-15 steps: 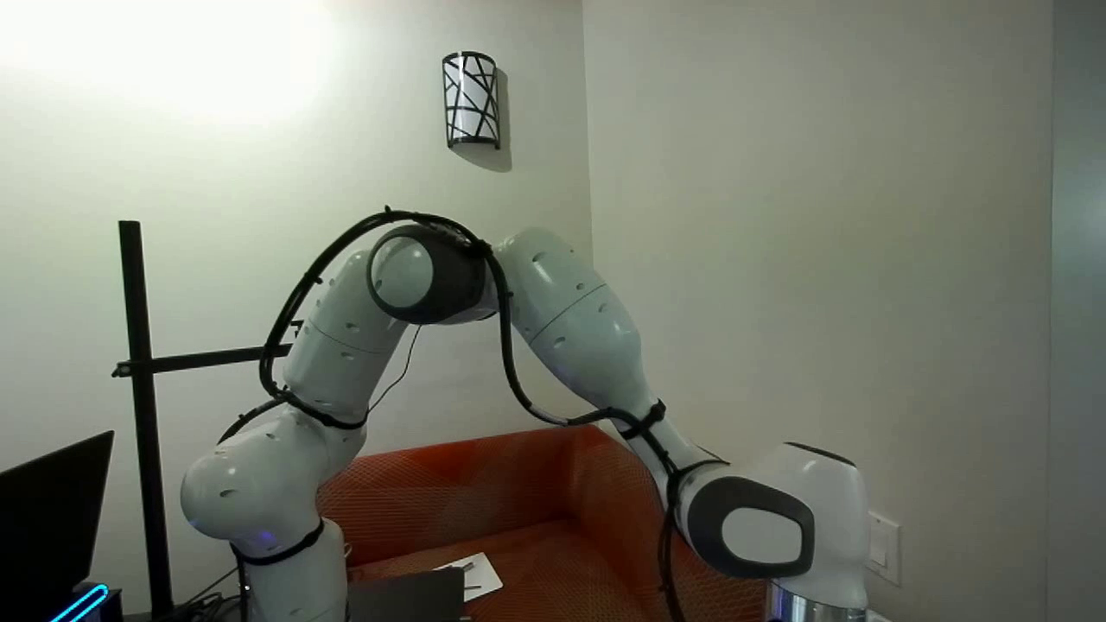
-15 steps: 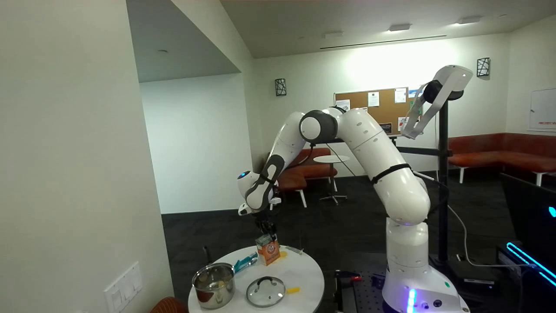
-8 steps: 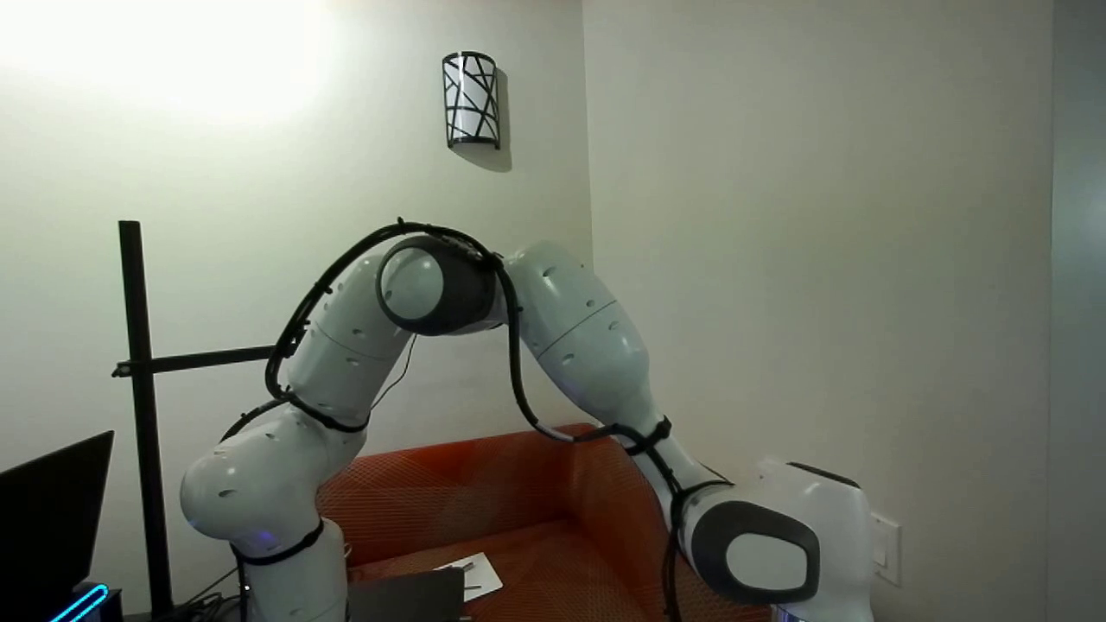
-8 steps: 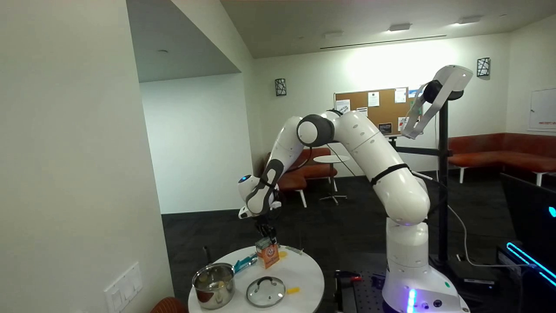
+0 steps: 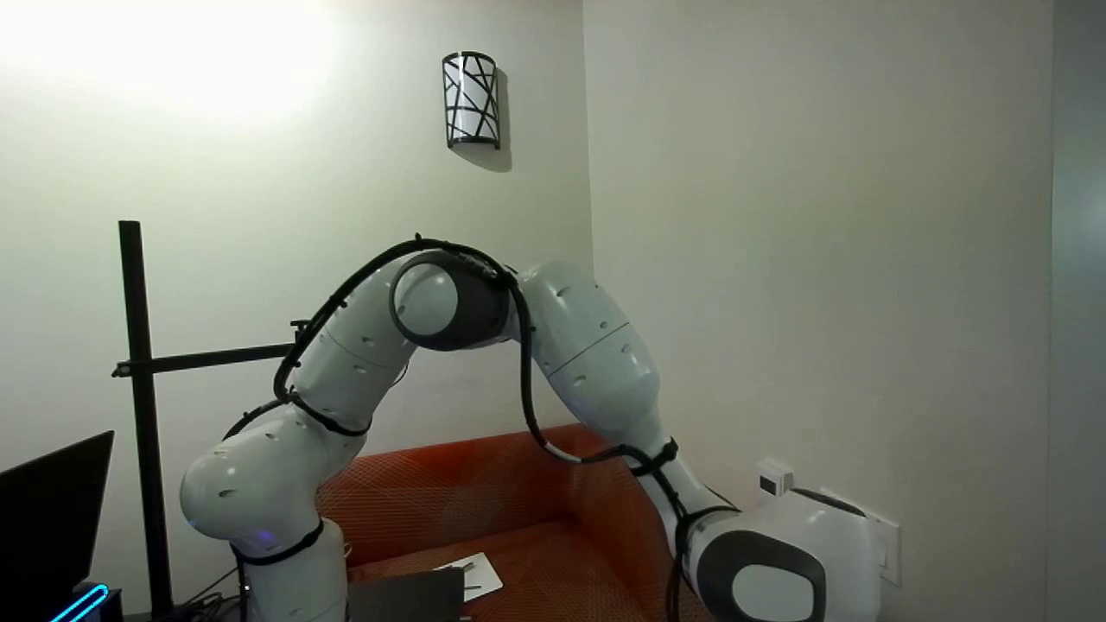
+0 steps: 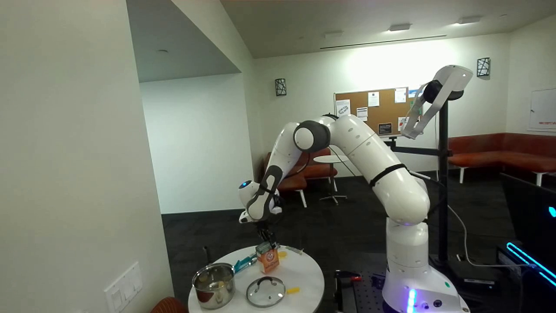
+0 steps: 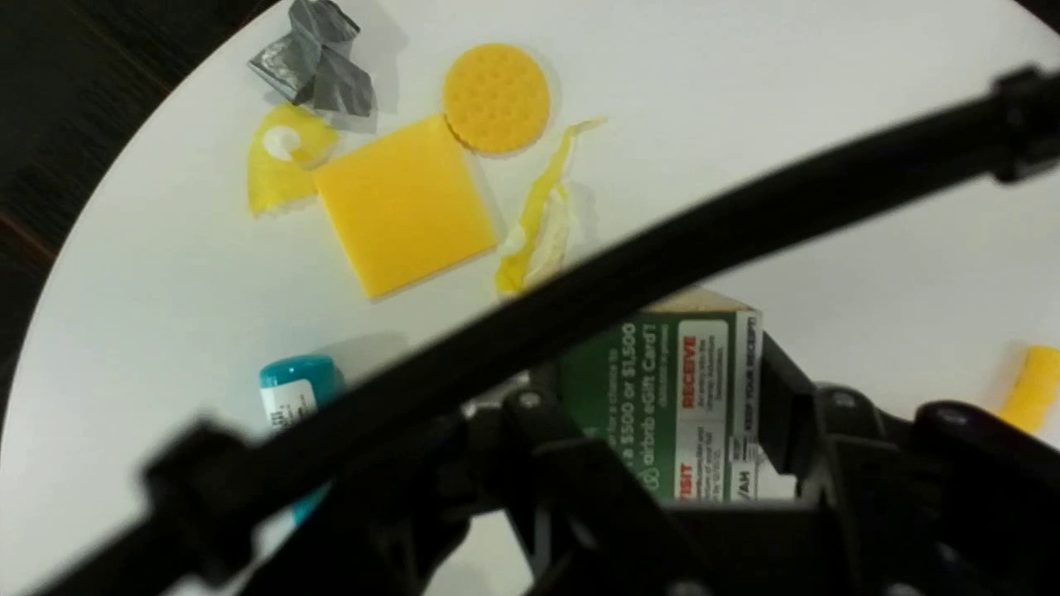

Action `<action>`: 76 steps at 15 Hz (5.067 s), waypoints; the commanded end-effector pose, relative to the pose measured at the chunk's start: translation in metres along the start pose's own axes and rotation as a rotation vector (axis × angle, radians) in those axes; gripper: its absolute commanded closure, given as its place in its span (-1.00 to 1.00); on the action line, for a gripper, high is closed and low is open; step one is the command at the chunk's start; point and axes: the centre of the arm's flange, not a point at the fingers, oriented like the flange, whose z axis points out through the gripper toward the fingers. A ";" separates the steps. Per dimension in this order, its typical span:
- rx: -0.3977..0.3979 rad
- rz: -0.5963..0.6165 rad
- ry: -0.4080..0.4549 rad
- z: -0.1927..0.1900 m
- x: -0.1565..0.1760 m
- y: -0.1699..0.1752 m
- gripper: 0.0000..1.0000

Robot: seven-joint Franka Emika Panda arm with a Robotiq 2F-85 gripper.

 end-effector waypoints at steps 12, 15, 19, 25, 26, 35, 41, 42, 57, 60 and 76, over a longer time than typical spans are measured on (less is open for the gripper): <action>-0.045 0.064 0.006 -0.008 0.002 0.014 -1.00; -0.044 0.065 0.004 -0.020 -0.001 0.015 -1.00; -0.066 0.085 0.039 -0.068 -0.010 0.013 -1.00; -0.059 0.143 0.048 -0.172 -0.028 -0.009 -1.00; -0.029 0.161 0.050 -0.187 -0.031 -0.017 -1.00; 0.165 0.226 0.032 -0.233 -0.036 -0.084 -1.00; 0.102 0.238 0.051 -0.224 -0.032 -0.113 -1.00; 0.143 0.226 0.031 -0.215 -0.026 -0.089 -1.00; 0.117 0.451 -0.014 -0.176 0.010 -0.143 -1.00; 0.102 0.475 -0.051 -0.154 0.023 -0.154 -1.00; 0.078 0.405 -0.041 -0.065 0.055 -0.140 -1.00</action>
